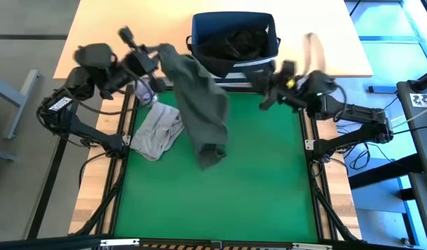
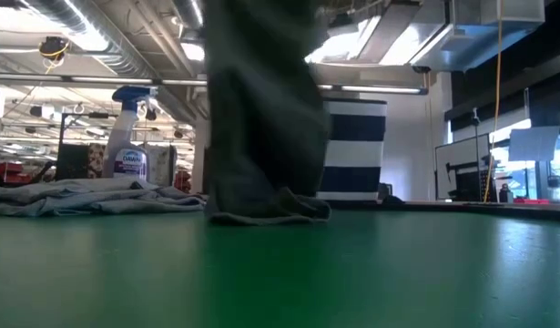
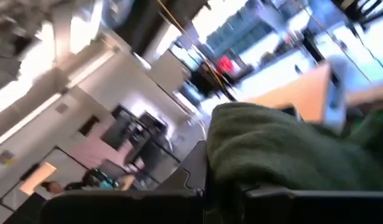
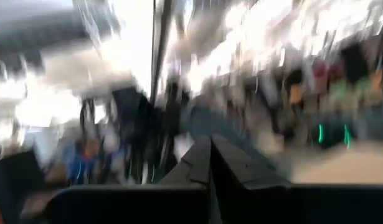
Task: Fold Laundry from Bin
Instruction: Fold the green shirt
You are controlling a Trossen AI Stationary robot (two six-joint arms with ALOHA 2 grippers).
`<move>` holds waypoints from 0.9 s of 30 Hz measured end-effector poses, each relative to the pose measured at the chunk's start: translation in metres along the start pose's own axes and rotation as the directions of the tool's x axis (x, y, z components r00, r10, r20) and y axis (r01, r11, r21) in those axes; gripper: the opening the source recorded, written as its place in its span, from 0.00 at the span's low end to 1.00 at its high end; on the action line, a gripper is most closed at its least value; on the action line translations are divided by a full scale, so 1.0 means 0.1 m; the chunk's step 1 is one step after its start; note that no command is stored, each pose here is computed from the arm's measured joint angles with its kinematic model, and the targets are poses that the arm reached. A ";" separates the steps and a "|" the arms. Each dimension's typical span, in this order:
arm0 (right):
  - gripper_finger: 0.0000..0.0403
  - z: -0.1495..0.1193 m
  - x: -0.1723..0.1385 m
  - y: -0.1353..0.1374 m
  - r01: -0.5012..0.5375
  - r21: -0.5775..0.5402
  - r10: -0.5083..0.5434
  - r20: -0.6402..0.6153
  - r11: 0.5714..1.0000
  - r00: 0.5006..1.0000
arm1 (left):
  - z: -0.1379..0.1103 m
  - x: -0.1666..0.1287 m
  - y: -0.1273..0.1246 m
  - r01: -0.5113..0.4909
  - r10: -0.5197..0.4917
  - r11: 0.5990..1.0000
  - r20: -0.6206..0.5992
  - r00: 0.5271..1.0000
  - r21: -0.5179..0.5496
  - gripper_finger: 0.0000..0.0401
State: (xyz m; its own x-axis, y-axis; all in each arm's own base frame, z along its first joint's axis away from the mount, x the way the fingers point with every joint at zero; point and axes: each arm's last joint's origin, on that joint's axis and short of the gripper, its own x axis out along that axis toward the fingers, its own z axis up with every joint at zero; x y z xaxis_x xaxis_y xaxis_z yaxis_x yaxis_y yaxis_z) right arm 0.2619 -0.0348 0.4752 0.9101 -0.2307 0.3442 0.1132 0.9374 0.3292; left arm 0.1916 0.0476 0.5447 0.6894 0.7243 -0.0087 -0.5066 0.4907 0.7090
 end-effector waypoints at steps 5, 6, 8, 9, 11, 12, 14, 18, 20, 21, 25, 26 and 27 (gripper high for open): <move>0.03 -0.33 -0.10 -0.07 0.080 -0.050 -0.092 -0.360 0.996 0.928 | -0.09 0.05 -0.13 0.142 -0.142 0.990 -0.047 0.989 -0.004 0.03; 0.03 -0.38 -0.12 -0.07 0.084 -0.069 -0.105 -0.404 0.994 0.909 | -0.10 0.04 -0.14 0.165 -0.165 0.986 -0.041 0.985 -0.004 0.03; 0.03 -0.46 -0.15 -0.08 0.094 -0.130 -0.144 -0.466 0.987 0.873 | -0.10 0.03 -0.16 0.194 -0.194 0.981 -0.029 0.981 -0.001 0.03; 0.03 -0.49 -0.17 -0.08 0.087 -0.160 -0.156 -0.494 0.983 0.855 | -0.09 0.03 -0.17 0.205 -0.205 0.979 -0.023 0.979 0.001 0.03; 0.03 -0.57 -0.17 -0.06 0.074 -0.177 -0.158 -0.527 0.981 0.835 | -0.09 0.03 -0.18 0.219 -0.219 0.976 -0.013 0.976 -0.009 0.03; 0.03 -0.60 -0.15 -0.06 0.077 -0.181 -0.163 -0.529 0.981 0.833 | -0.09 0.02 -0.18 0.226 -0.227 0.974 -0.007 0.974 -0.019 0.03; 0.03 -0.67 -0.11 -0.09 0.117 -0.211 -0.214 -0.528 0.970 0.822 | -0.08 0.02 -0.19 0.247 -0.247 0.968 0.010 0.969 -0.039 0.03; 0.09 -0.86 0.06 -0.19 0.165 -0.244 -0.271 -0.511 0.956 0.815 | -0.08 0.02 -0.19 0.264 -0.264 0.963 0.023 0.964 -0.050 0.03; 0.17 -0.98 0.16 -0.22 0.154 -0.235 -0.258 -0.517 0.960 0.817 | -0.08 0.03 -0.19 0.265 -0.264 0.963 0.022 0.964 -0.050 0.03; 0.21 -1.04 0.22 -0.23 0.139 -0.224 -0.238 -0.515 0.965 0.824 | -0.07 0.04 -0.21 0.267 -0.266 0.963 0.020 0.964 -0.048 0.03; 0.41 -1.16 0.38 -0.20 0.055 -0.166 -0.129 -0.477 0.984 0.869 | -0.07 0.08 -0.25 0.276 -0.276 0.960 0.010 0.961 -0.042 0.03; 0.45 -1.18 0.41 -0.20 0.041 -0.165 -0.114 -0.467 0.986 0.877 | -0.07 0.09 -0.26 0.278 -0.278 0.960 0.009 0.961 -0.041 0.03; 0.49 -1.20 0.42 -0.20 0.029 -0.164 -0.104 -0.472 0.986 0.876 | -0.07 0.09 -0.26 0.278 -0.278 0.960 0.008 0.960 -0.043 0.03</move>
State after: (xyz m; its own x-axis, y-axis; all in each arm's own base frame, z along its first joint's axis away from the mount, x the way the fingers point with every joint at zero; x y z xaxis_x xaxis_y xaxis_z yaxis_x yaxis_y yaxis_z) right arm 0.3451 -0.0320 0.3778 0.9731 -0.1766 -0.1478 0.2032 0.9605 0.1899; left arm 0.2077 0.0449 0.5215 0.8073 0.5552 -0.2000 -0.3163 0.6932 0.6477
